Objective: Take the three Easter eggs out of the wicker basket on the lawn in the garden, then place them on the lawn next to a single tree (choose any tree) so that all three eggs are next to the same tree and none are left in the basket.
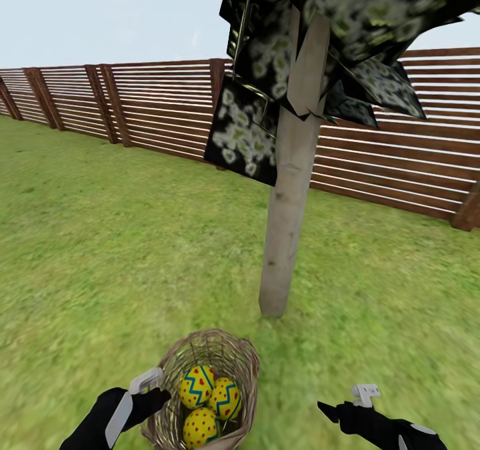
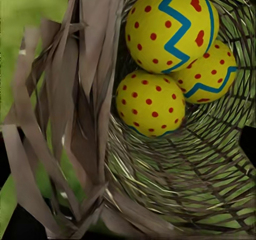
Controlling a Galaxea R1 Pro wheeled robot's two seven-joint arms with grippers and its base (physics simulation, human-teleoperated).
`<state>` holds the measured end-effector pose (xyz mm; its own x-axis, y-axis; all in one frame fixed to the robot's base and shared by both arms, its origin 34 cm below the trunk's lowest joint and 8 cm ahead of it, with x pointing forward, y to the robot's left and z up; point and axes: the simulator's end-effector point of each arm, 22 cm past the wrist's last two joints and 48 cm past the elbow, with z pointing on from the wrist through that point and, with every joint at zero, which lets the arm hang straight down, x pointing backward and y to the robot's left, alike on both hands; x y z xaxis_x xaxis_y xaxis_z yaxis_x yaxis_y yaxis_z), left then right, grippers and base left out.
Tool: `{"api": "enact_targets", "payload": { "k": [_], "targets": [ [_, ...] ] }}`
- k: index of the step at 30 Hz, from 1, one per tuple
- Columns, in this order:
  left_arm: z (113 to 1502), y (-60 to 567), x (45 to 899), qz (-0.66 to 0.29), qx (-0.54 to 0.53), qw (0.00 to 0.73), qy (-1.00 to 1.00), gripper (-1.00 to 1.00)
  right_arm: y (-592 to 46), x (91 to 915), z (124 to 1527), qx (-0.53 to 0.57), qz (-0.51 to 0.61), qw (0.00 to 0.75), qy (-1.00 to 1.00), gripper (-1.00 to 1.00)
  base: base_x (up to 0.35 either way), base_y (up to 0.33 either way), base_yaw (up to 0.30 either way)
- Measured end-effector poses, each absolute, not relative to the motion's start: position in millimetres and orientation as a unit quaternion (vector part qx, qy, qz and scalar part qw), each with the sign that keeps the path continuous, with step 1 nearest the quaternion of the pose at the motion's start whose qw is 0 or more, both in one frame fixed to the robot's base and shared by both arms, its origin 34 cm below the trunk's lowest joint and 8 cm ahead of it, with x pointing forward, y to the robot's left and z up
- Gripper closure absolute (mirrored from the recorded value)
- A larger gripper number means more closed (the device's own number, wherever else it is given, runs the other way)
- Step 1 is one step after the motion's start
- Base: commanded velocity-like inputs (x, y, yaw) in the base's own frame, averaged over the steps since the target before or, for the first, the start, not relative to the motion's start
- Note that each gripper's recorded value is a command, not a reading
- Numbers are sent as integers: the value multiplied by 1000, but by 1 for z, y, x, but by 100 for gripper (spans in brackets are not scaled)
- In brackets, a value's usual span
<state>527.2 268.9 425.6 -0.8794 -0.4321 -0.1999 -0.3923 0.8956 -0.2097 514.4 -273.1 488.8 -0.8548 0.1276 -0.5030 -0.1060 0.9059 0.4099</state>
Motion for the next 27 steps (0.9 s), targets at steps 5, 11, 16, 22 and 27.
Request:
{"api": "enact_targets", "payload": {
  "k": [5,11,16,22,27],
  "targets": [
    [436,269,529,-82,-213,122,966,-100,-273,516,498,6,217,269,938,-100,0,0,0],
    [449,270,532,-81,-214,123,966,-100,-270,517,510,5,218,269,938,-100,0,0,0],
    [460,268,535,-89,-215,123,965,-100,-273,518,521,7,218,263,940,-100,0,0,0],
    [502,250,561,-149,-217,125,957,-100,-286,562,590,1,202,300,932,-100,0,0,224],
    [514,251,564,-152,-216,128,956,-100,-293,575,624,10,195,308,931,-100,0,0,287]
  ]
}}
